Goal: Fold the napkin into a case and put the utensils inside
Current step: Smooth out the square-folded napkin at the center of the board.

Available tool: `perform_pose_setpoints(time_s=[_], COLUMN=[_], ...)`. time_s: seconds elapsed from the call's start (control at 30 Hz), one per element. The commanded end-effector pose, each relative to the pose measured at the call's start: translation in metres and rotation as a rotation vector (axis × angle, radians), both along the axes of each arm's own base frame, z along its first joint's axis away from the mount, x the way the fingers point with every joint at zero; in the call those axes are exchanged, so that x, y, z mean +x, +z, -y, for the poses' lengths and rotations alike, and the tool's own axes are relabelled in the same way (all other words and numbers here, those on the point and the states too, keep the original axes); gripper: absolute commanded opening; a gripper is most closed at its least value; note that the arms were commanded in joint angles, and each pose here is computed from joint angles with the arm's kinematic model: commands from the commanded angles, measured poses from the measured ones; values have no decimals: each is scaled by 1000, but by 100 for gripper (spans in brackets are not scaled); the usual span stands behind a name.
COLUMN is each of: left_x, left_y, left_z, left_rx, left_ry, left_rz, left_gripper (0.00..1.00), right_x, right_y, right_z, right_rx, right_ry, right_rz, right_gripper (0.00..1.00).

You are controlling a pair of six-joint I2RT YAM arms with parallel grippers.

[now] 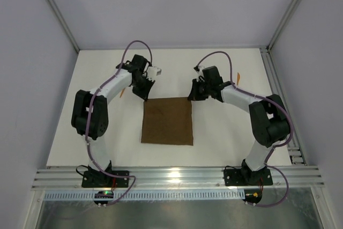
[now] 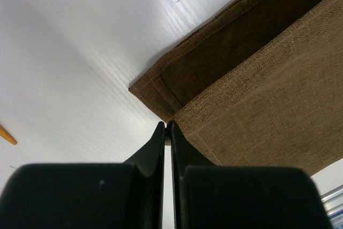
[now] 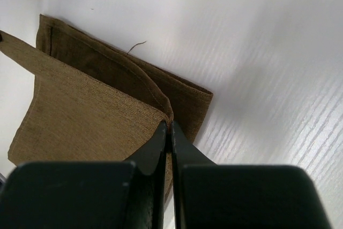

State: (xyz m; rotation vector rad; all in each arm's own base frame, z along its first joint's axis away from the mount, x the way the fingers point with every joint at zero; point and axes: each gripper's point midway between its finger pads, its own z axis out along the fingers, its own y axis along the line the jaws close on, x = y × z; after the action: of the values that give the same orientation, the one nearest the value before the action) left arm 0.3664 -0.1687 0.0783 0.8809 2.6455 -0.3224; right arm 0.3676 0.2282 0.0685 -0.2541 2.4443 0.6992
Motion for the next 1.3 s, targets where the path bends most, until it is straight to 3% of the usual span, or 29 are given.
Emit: perform_pose_setpoints(time_s=[0.0,0.37,0.5,0.97,1.03,1.1,1.17,1.27], left_x=[0,16,20,10,9,9,11,8], left_y=[-5,-28,-11,-32,-25,-19,-17,-25], left_z=[-29,-30,-36,-47,-44,-44,-47,-50], left_rx=[66,78,105,163,143,137,155,173], left_ry=[46,57,68,78,74,75,75,69], left_rz=[-13,-30,11,-57,-48,-34,-21,-39], left_gripper=[0,0,0,0,0,0,0,0], right_x=[18,32,39,48,47,47,47,46], right_y=[12,-24,-14,-19,-21,-22,-16,-8], right_z=[-6,-11,-12,-4,-5,-6,-6,0], right_rx=[7,-22,-11,-60,-58,-57,-52,-65], right_ry=[-2,-8,-22,-74,-69,-65,-66,-86], right_rz=[43,-22,5,4,-2,-5,11,37], right_gripper=[3,3,3,9,17,40,50,53])
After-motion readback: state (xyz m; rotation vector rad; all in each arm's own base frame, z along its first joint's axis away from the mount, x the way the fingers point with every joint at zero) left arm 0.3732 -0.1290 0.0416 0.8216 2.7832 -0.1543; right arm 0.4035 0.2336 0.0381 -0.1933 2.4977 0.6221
